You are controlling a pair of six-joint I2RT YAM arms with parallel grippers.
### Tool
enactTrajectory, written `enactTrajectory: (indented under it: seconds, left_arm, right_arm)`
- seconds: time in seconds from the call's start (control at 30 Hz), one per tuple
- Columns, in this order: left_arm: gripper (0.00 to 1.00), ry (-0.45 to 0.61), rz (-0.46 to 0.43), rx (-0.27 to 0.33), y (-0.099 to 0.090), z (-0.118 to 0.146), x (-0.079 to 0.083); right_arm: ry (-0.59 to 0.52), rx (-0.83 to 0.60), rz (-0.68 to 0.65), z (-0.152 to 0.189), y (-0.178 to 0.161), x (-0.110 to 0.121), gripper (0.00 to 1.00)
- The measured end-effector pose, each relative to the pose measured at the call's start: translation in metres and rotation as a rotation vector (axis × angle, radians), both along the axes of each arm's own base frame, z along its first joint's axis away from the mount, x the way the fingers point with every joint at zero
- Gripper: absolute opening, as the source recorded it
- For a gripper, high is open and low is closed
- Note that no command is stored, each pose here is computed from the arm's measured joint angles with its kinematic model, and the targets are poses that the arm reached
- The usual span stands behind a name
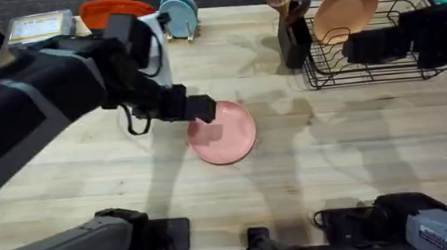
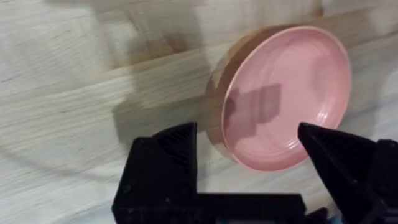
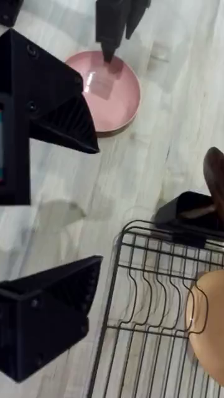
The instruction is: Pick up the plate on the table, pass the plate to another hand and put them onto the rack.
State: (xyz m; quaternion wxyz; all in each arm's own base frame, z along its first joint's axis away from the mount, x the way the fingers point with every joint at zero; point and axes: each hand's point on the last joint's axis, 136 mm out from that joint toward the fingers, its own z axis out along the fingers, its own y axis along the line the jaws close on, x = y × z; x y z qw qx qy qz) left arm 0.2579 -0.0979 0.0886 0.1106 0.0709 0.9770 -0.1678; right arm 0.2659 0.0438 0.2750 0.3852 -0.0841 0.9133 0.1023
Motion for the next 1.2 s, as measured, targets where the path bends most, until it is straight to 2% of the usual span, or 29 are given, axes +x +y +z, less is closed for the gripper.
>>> enactTrajectory:
  seconds: [0.1,0.13,0.3,0.53,0.67,0.83,1.0,1.03,1.13,1.2]
  left_arm:
    - [0.995,-0.013,-0.005,0.058,-0.001,-0.003,0.0]
    - [0.996,-0.033,0.01,0.103,0.002,-0.004,0.004]
    - [0.995,-0.082,0.068,0.134,0.007,-0.003,0.019]
    - [0.995,0.069,0.08,0.2,0.014,-0.049,0.011]
    - [0.975,0.074,0.086,0.206,0.014,-0.05,0.011]
    - [0.813,0.074,0.095,0.227,0.018,-0.051,0.012]
    - [0.551,0.071,0.11,0.25,0.024,-0.052,0.014]
    - [0.307,0.065,0.115,0.257,0.025,-0.053,0.015]
    - [0.149,0.062,0.12,0.247,0.024,-0.052,0.017]
    - [0.069,0.054,0.115,0.204,0.017,-0.051,0.02]
  right_arm:
    - [0.0,0.0,0.0,0.0,0.0,0.0,0.997]
    - [-0.001,0.0,0.0,0.0,0.0,0.0,0.997]
    - [0.0,0.0,0.0,0.0,0.0,0.0,0.997]
    - [-0.001,0.0,0.0,0.0,0.0,0.0,0.997]
    - [-0.001,0.0,0.0,0.0,0.0,0.0,0.997]
    - [0.0,0.0,0.0,0.0,0.0,0.0,0.997]
    - [-0.001,0.0,0.0,0.0,0.0,0.0,0.997]
    - [0.0,0.0,0.0,0.0,0.0,0.0,0.997]
    - [0.005,0.0,0.0,-0.001,0.0,0.001,0.997]
    - [0.014,0.0,0.0,-0.003,0.0,0.002,0.997]
